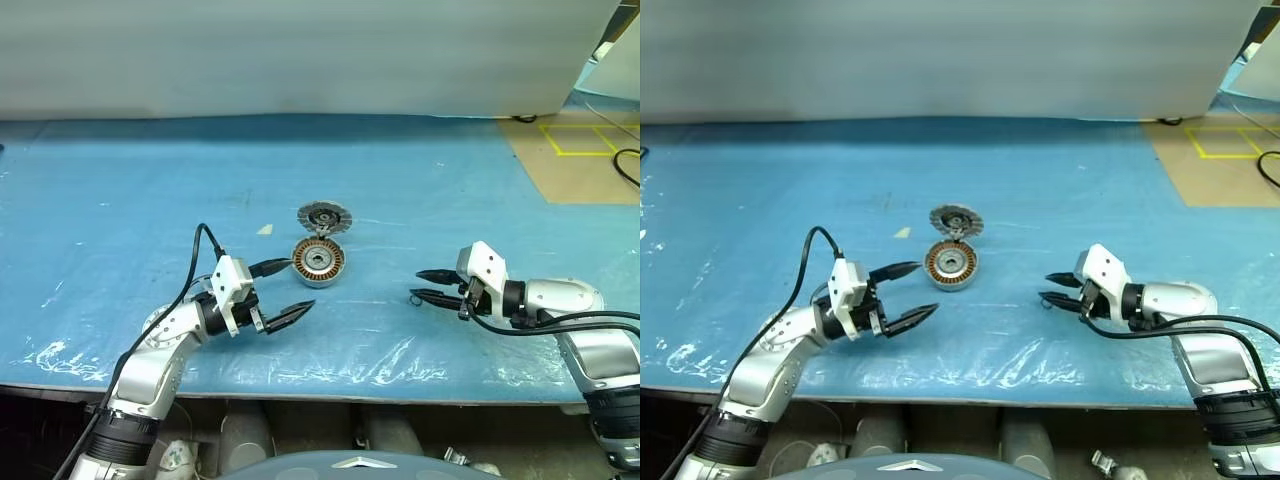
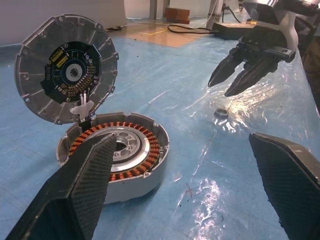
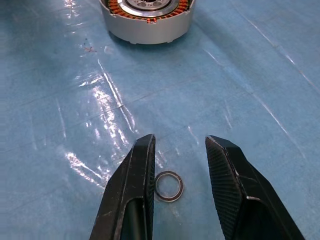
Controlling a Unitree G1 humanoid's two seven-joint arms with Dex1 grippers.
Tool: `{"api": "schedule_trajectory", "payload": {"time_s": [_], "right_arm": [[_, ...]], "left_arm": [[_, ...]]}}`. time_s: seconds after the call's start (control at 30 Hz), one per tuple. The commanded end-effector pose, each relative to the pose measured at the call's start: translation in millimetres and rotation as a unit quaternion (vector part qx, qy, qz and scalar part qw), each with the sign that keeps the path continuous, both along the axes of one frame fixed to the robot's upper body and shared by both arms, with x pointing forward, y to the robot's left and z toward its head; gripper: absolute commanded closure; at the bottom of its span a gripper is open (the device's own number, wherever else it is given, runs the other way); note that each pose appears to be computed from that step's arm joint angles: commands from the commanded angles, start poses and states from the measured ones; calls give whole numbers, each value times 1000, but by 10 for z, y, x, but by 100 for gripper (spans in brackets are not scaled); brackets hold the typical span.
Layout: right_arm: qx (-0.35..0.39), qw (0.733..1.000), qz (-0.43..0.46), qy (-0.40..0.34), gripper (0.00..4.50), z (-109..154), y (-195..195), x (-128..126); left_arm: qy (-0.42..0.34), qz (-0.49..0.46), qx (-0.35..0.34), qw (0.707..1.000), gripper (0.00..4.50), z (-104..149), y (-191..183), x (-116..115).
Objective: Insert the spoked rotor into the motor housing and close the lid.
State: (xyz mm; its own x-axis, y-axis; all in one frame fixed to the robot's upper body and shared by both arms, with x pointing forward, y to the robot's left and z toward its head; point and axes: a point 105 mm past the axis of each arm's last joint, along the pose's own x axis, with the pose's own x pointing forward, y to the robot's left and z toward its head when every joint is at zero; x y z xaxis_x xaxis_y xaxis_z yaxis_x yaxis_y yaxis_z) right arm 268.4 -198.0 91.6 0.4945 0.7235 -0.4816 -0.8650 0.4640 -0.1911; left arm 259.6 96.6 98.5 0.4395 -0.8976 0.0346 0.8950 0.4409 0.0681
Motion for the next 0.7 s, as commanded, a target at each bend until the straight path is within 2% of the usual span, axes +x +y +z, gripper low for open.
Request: {"api": "schedule_trajectory", "payload": {"time_s": [0.03,0.7], "right_arm": [[0,1000,9,-23,287,126,23,-43],[-61,998,23,-14,287,-195,82,-22]], "left_arm": [[-22,-18,-7,1000,0,135,-55,-35],[-13,-15,7,1000,0,139,28,-66]]}}
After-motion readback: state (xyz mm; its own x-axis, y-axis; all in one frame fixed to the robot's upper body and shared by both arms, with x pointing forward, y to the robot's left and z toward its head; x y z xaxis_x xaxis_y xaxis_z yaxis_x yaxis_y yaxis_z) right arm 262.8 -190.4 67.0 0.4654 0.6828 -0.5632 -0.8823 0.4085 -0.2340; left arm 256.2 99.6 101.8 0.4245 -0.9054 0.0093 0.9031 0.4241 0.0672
